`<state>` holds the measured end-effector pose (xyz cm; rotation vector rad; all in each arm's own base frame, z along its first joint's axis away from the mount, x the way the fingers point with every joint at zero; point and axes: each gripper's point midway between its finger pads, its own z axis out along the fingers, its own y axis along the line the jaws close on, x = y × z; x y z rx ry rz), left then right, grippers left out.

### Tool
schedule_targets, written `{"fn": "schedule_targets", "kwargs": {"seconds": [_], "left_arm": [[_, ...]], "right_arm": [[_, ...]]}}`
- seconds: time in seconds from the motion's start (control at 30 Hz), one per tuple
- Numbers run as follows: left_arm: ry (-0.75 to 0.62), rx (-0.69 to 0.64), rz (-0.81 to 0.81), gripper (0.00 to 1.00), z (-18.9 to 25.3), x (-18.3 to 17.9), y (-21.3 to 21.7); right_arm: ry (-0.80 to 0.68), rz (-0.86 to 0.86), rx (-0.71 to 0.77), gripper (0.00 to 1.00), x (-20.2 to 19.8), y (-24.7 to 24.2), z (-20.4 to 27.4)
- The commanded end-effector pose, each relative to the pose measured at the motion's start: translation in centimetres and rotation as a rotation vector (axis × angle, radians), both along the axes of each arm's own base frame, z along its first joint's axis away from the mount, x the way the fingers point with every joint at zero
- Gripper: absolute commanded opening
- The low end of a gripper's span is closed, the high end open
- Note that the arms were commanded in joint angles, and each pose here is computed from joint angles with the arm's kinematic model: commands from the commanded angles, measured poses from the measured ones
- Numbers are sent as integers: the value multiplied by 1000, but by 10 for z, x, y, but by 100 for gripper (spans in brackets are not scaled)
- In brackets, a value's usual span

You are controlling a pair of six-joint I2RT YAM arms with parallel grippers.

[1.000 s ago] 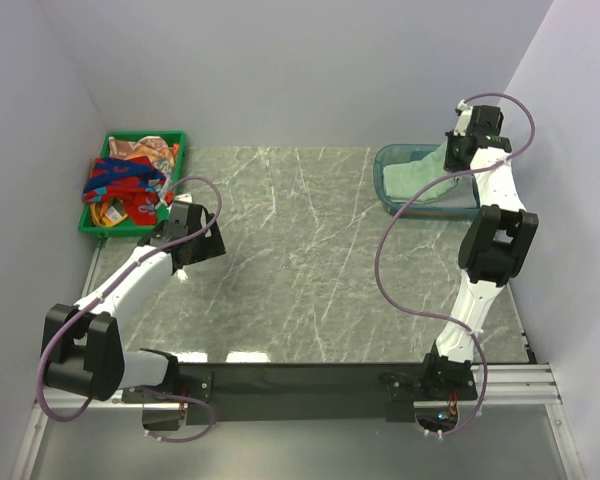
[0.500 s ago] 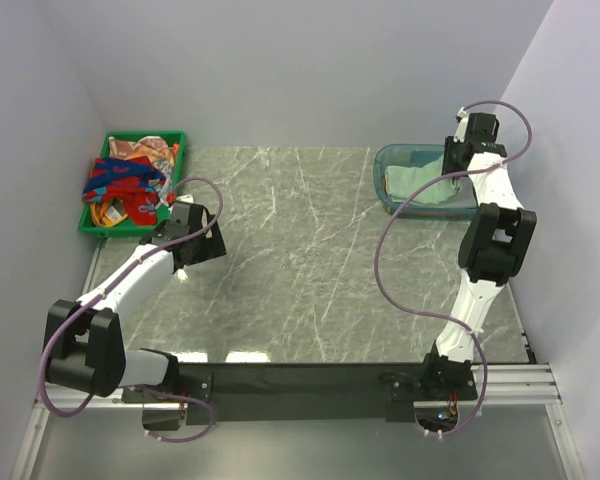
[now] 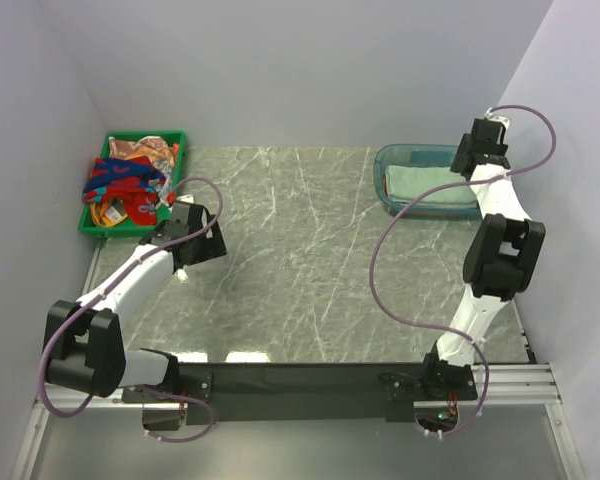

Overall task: Fold and stack the towels
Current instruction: Neatly place the folded towel into the bin

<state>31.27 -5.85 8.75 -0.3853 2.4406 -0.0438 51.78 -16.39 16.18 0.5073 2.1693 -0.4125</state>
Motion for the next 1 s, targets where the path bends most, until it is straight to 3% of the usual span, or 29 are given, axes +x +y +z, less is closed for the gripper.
{"fn": "schedule_targets", "kwargs": {"seconds": [0.0,0.03,0.1,0.27,0.37,0.5,0.8,0.97], "left_arm": [[-97,-24,-22,99,29,14,-4],[-101,-29,-26,99,30,14,-6],[-115,-35,-27,100,36,15,-6],[-143,-43,-31,99,43,12,-6],[-162,-54,-36,99,49,11,-7],[-187,-60,-38,99,57,11,-7],[-217,-77,-36,99,66,9,-6],[-242,-84,-34,99,72,8,-5]], "right_arm": [[-250,10,26,67,12,7,70],[-252,75,51,66,13,19,68],[-248,216,138,54,22,54,61],[-199,378,355,23,29,114,23],[-175,470,473,15,31,152,8],[-101,544,570,15,33,194,-21],[71,452,708,14,19,212,-82],[11,522,714,16,20,222,-48]]}}
